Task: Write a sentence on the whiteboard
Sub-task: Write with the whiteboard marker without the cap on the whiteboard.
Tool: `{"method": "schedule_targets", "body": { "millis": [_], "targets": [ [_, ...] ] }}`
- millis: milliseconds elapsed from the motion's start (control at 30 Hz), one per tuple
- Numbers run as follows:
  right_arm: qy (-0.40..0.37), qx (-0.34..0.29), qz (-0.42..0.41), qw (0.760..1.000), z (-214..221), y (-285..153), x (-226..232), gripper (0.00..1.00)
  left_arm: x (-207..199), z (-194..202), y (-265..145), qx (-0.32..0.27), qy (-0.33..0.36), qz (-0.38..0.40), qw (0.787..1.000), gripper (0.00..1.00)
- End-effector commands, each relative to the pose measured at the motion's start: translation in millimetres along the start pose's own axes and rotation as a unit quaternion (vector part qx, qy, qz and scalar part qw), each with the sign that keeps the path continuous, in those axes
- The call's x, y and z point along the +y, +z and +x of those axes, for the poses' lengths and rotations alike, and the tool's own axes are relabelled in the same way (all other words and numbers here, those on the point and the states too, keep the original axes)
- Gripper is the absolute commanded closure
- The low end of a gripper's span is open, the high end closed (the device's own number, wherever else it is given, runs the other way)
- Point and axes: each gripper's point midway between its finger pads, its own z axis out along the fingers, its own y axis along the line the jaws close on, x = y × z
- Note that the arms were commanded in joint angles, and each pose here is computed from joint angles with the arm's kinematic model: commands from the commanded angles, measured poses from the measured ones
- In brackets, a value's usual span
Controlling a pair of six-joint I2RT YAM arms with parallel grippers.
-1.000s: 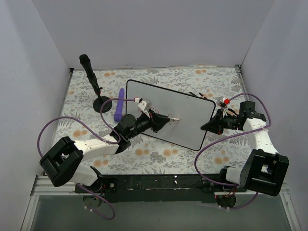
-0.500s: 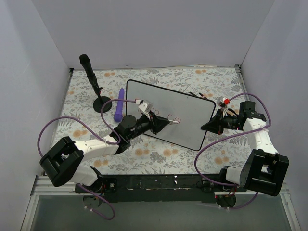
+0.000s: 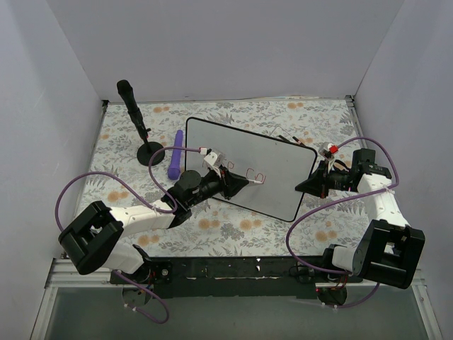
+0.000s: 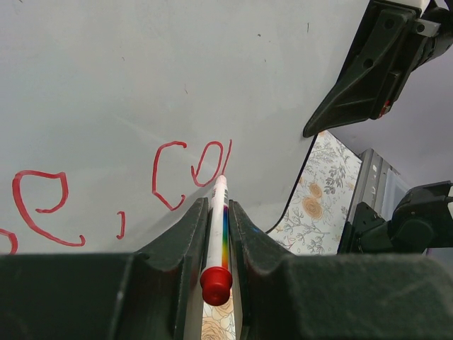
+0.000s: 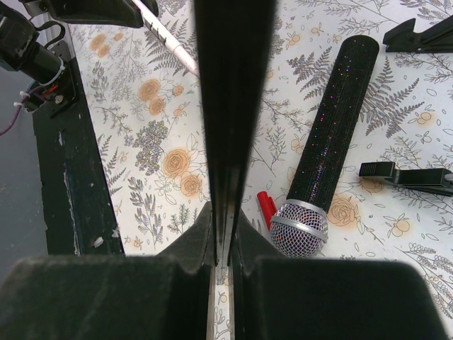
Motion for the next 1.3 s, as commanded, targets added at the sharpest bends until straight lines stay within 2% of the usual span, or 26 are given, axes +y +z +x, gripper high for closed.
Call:
{"method": "schedule_targets", "body": {
  "millis": [0, 1267],
  "targets": [
    [-0.035, 0.013, 0.010, 0.999, -1, 0, -5, 0.99, 3, -5, 2, -0.007, 0.010, -0.010, 1.000, 1.00],
    [-0.035, 0.013, 0.010, 0.999, -1, -1, -5, 0.99, -12, -53, 8, -0.052, 0.046, -0.004, 0.998, 1.00]
  ]
}}
